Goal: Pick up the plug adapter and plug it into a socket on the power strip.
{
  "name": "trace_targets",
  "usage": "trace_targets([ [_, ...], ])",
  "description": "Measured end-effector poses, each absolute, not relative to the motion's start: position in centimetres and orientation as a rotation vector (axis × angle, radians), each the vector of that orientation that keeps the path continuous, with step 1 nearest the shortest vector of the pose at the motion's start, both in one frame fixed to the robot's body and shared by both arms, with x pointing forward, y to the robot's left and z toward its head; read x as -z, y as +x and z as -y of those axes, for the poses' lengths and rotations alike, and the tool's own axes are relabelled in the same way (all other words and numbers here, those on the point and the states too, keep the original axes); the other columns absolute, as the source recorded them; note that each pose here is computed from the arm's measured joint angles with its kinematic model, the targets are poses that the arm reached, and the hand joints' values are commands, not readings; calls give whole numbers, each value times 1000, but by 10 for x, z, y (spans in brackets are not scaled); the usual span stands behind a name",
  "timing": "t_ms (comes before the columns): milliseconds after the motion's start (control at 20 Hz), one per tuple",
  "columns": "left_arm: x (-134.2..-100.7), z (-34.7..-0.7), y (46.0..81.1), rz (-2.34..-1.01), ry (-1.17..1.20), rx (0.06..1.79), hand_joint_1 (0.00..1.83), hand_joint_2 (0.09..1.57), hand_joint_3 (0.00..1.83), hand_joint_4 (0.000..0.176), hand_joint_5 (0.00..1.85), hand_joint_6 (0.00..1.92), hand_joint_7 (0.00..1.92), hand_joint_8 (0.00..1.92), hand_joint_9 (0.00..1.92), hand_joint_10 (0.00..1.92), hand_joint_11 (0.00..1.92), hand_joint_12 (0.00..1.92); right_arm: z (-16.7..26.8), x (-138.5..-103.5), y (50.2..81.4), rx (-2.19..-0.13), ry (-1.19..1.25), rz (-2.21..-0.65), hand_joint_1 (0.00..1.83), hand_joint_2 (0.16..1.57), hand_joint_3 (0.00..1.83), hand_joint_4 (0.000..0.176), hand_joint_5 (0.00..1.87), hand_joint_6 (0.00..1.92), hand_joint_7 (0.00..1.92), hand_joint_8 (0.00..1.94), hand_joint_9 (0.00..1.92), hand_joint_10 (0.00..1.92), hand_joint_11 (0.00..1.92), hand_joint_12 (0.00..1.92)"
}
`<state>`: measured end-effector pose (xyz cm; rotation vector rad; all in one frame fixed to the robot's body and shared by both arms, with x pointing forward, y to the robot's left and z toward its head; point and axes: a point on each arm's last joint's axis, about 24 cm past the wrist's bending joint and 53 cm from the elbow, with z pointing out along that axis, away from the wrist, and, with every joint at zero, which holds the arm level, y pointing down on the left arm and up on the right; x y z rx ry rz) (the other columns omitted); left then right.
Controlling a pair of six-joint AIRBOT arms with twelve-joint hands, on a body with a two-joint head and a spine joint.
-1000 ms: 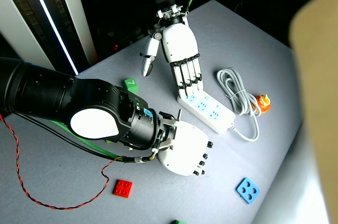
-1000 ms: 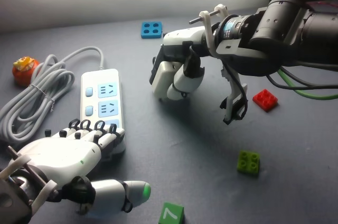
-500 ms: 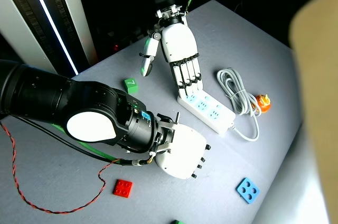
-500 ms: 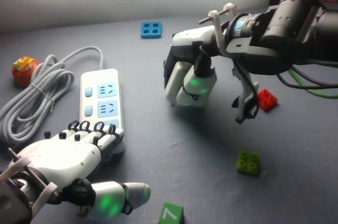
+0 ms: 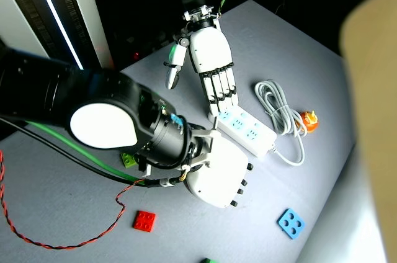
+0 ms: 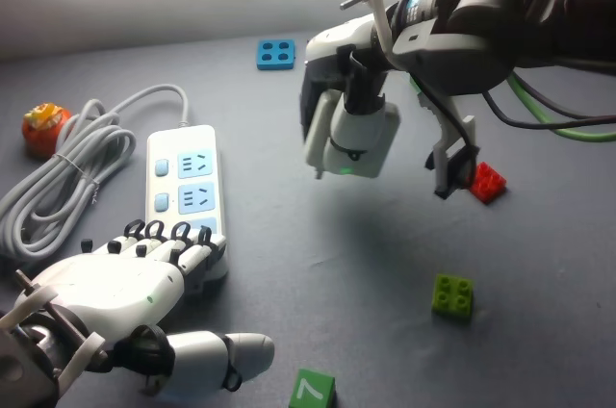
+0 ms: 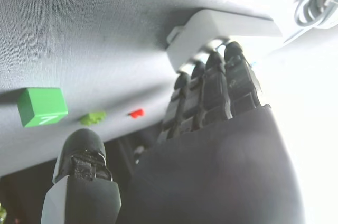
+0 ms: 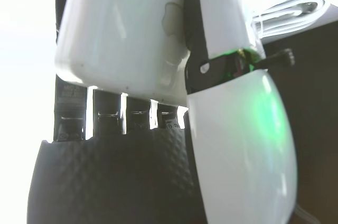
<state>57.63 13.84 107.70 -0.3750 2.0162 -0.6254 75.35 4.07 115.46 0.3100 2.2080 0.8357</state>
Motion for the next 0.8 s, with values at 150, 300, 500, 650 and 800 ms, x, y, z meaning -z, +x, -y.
trace_targets([
  [150,-1077,-138,577,-2016,-372,623,0,1139,0,0,0,0,0,0,0,0,16,7,-45,-1178,755,-727,157,-2133,1378,1108,0,0,904,948,1046,946,910,1164,753,957],
  [300,-1077,-138,576,-2016,-371,623,0,1140,1,0,0,0,0,0,0,0,10,5,-67,-1203,752,-744,86,-2070,1380,1101,0,0,927,900,1061,910,924,1161,764,974],
  [500,-1077,-138,576,-2018,-365,620,0,1143,1,0,0,0,0,0,0,0,20,10,-96,-1213,746,-736,55,-2027,1382,1095,0,0,935,908,1075,881,937,1129,754,964],
  [650,-1077,-138,576,-2020,-357,616,0,1140,0,0,0,0,0,0,0,0,6,5,-119,-1220,746,-755,63,-2024,1381,1095,2,0,931,897,1066,907,941,1124,772,942],
  [800,-1077,-137,576,-2022,-351,615,0,1142,0,0,0,0,0,0,0,0,18,11,-142,-1219,746,-780,77,-2028,1381,1100,0,0,935,879,1049,950,931,1139,768,956],
])
